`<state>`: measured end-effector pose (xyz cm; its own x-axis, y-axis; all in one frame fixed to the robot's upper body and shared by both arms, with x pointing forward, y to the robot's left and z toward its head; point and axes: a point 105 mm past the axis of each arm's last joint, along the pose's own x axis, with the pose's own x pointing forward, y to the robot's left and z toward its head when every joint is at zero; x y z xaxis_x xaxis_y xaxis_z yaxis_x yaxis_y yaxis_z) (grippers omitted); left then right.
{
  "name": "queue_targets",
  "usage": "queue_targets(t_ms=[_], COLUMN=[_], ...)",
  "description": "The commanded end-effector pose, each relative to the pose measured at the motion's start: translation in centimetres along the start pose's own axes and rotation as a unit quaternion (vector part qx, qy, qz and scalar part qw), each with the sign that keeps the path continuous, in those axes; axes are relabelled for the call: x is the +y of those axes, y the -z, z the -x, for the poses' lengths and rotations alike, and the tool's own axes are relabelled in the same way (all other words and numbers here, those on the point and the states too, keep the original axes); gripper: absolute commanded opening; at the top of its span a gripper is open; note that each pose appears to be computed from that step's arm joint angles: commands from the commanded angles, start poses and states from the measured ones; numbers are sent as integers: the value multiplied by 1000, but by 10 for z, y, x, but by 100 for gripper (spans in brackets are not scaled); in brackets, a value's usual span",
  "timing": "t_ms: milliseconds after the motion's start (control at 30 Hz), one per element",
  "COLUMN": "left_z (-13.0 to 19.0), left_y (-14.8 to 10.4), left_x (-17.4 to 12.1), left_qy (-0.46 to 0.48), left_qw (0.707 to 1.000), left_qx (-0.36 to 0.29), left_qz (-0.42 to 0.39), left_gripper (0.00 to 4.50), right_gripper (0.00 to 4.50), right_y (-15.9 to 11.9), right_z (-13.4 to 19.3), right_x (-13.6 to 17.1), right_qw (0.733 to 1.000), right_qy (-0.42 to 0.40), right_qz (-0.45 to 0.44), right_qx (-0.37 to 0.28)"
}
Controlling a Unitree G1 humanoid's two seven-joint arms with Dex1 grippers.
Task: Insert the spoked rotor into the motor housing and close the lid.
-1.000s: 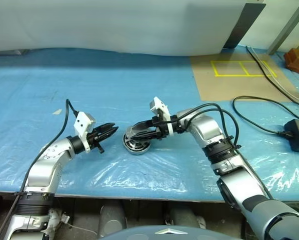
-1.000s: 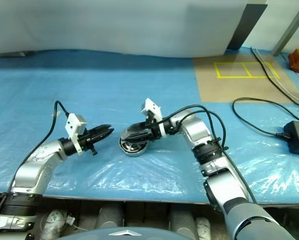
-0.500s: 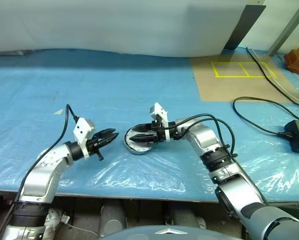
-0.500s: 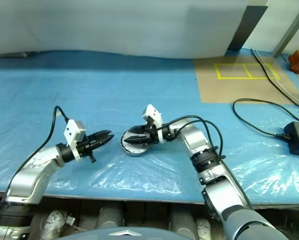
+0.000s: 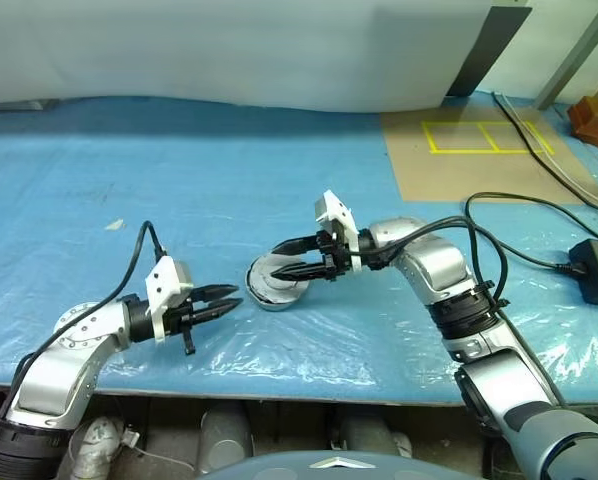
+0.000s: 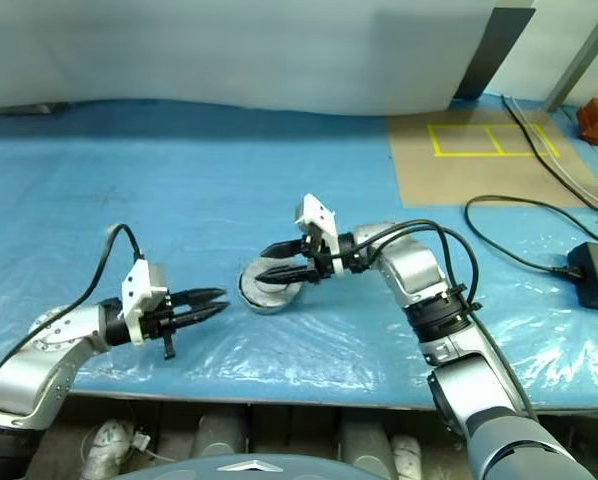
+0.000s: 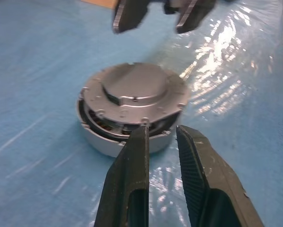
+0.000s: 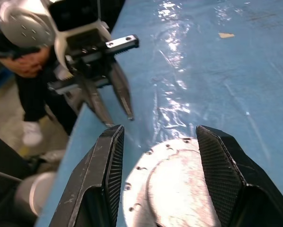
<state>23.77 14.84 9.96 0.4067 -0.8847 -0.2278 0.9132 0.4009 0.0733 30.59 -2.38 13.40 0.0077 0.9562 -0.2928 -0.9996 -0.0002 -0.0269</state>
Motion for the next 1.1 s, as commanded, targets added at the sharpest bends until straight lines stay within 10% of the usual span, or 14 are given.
queue_targets(t_ms=[33,300,1100], left_z=[0,-3,-3], left_y=[-10,-10,0], left_x=[-5,-7,-2], left_qy=[16,16,-5], left_qw=[1000,1000,1000], left_qx=[-8,-11,6], left_qz=[-25,-20,-18], left_gripper=[96,96,96], right_gripper=[250,449,449], right_y=[-6,-3,55], right_z=[1,-1,-20], right_x=[-1,1,-3], right_qw=[997,997,997], right_qy=[6,6,34], right_qz=[74,83,37], right_qx=[15,4,66])
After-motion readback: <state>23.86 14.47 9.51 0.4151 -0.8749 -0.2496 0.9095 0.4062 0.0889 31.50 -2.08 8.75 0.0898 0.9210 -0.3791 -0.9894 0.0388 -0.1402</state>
